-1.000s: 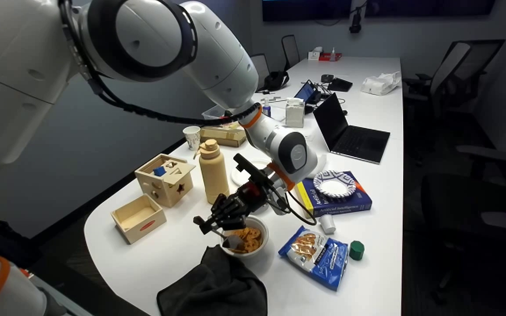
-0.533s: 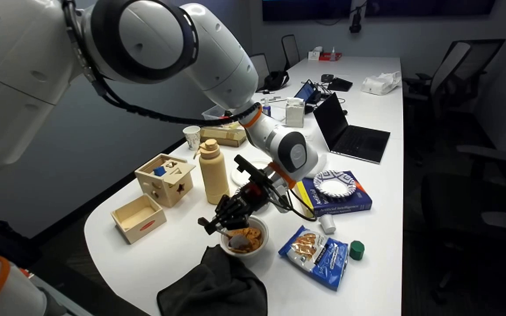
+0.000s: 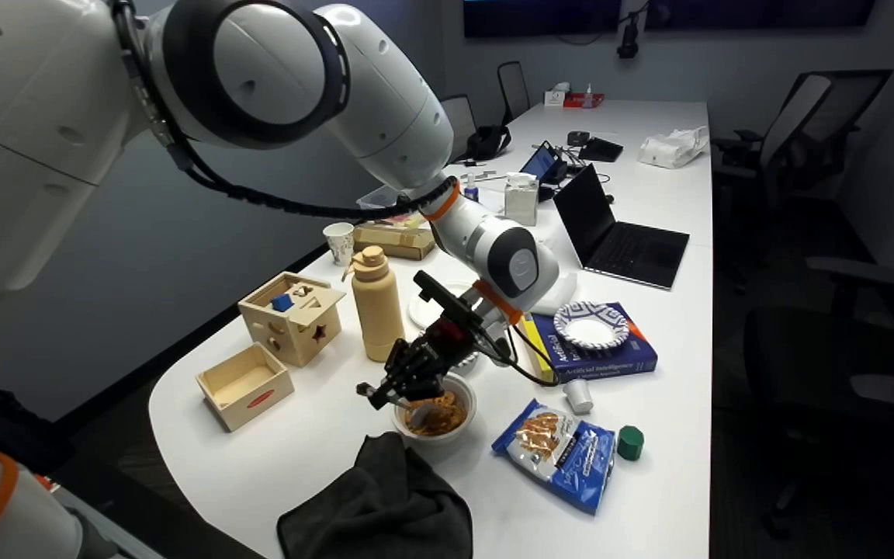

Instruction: Use the silver spatula to stir the contents of the white bowl

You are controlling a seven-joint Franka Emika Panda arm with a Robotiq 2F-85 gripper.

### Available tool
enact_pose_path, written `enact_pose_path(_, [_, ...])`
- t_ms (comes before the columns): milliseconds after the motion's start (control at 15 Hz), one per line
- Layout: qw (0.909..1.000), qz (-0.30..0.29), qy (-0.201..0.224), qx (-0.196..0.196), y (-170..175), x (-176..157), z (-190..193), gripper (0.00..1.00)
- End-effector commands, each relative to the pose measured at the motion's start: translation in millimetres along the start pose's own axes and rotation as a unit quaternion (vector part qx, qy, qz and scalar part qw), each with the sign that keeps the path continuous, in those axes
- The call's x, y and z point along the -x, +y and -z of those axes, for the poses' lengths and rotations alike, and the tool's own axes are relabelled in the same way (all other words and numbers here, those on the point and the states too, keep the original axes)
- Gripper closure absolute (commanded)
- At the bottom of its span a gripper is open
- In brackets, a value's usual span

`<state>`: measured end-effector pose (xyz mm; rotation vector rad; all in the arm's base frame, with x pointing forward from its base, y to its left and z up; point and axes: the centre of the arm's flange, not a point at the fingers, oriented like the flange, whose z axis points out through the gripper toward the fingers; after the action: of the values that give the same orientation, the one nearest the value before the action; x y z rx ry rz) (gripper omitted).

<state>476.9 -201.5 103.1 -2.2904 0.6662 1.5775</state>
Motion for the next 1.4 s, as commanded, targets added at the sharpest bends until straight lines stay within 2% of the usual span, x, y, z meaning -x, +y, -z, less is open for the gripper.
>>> enact_pose_path(0, [0.9979, 0.064, -0.004, -0.01, -5.4, 5.1, 3.0, 0.99])
enact_pose_path(400, [0.9861, 0.165, -0.02, -0.008, -9.0, 10.7, 2.0, 0.99])
enact_pose_path(667, [0.977, 0.2, -0.073, -0.006, -8.9, 15.7, -1.2, 0.99])
enact_pose_path(867, [0.9746, 0.189, -0.12, -0.001, -8.6, 21.7, -5.0, 0.99])
enact_pose_path(1000, [0.9757, 0.171, -0.136, -0.003, -8.8, 23.0, -7.0, 0.99])
enact_pose_path(1333, [0.9868, 0.098, -0.129, -0.008, -11.1, 14.9, -5.4, 0.99])
